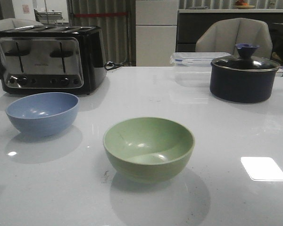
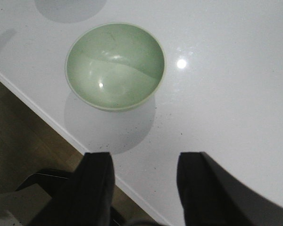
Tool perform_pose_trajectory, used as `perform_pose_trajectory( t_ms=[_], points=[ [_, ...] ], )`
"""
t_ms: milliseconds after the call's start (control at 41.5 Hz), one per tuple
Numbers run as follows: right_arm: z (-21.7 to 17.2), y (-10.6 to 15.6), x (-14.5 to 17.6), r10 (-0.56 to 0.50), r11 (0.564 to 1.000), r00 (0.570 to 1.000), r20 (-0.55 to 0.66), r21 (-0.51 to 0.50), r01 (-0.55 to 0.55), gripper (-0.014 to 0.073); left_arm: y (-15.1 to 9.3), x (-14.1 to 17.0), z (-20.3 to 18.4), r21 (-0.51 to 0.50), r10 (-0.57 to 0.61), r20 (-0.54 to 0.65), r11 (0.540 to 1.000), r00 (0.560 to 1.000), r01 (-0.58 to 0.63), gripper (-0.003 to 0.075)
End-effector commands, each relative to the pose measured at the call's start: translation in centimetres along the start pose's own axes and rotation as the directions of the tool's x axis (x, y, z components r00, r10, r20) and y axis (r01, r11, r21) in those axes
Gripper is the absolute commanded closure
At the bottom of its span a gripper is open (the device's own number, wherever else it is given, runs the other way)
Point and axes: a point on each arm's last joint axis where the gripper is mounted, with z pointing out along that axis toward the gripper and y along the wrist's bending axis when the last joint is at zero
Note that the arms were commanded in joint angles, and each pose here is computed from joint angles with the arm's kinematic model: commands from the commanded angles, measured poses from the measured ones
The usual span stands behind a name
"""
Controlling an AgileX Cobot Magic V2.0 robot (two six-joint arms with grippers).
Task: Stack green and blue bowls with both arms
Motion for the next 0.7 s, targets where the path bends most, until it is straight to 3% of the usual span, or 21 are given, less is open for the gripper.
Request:
perform_pose_trajectory(
  t_ms=[0, 409, 674],
  points=[
    [-0.8, 0.0, -1.3, -0.002, 1.0, 0.995, 0.097, 0.006, 0.001, 0.0161, -0.1, -2.8, 0.9, 0.001, 0.001, 0.075, 1.0, 0.997, -0.001, 0.0168],
    [-0.8, 0.0, -1.3, -0.002, 1.0, 0.995, 0.097, 0.006, 0.001, 0.0161, 0.3, -4.6, 9.3, 0.004, -0.006, -0.037, 1.0, 0.999, 0.006, 0.0191],
    [-0.8, 0.0, -1.3, -0.002, 1.0, 0.995, 0.096, 0.006, 0.001, 0.0161, 0.3, -4.7, 10.4, 0.006, -0.009, -0.047, 1.0, 0.999, 0.01, 0.0446]
  ],
)
